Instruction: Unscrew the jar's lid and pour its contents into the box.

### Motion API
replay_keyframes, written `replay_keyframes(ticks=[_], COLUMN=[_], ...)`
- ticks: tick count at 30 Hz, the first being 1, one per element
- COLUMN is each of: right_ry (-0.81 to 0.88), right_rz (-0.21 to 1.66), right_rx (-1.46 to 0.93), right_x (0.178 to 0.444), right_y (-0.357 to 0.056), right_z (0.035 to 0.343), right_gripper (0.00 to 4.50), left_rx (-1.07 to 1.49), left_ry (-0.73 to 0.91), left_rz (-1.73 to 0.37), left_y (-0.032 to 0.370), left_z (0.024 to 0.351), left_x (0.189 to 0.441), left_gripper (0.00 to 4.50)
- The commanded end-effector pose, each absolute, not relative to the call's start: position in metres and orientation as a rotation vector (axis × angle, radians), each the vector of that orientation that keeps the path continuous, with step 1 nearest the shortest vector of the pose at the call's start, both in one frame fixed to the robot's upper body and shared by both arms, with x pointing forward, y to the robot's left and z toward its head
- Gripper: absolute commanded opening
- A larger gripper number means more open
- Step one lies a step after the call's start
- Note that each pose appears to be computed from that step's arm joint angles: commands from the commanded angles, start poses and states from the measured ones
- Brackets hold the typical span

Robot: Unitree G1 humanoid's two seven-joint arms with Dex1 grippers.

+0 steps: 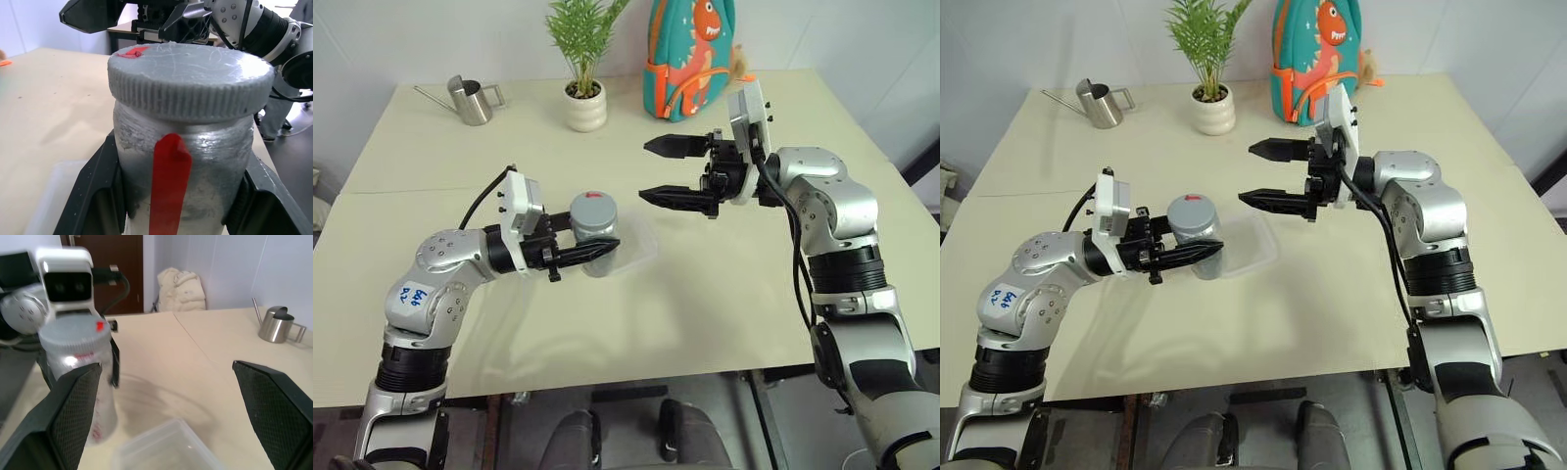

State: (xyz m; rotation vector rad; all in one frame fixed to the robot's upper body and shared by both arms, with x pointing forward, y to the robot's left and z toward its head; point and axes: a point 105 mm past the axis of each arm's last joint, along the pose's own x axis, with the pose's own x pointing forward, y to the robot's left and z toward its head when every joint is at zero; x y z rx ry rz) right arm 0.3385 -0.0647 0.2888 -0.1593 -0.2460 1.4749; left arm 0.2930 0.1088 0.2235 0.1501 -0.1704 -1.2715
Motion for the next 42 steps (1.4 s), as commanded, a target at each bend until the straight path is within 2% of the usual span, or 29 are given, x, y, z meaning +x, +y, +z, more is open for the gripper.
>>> replay_keyframes(ticks=[1,8,11,17,32,42], right_ry=[-0.331,-0.324,-0.345,-0.349,-0.297,-0.287], right_rz=[1.587,1.674,1.613,1.629,1.575,1.598], right_rx=[-0.126,-0.145,-0.267,-0.24,-0.229,-0.174], right_x=[0.314,0.291,0.295,0.294,0.318,0.316], right_y=[-0.054,-0.012,0.004,0.016,-0.007,-0.019], right_z=[0.311,0.304,0.294,0.294,0.287,0.288], right_gripper=[4.49,4.49,4.49,4.49,4.49,4.49], left_rx=[0.179,0.179,0.179,0.175,0.174,0.173], left_ry=[-0.234,-0.231,-0.232,-0.233,-0.234,-0.234], left_rz=[-1.292,-1.297,-1.302,-1.309,-1.301,-1.304], left_y=[0.106,0.105,0.103,0.101,0.103,0.103], left_z=[0.236,0.237,0.237,0.237,0.235,0.235], left_x=[0.286,0.288,0.289,0.289,0.288,0.287], left_gripper=[1.96,1.96,1.96,1.96,1.96,1.96])
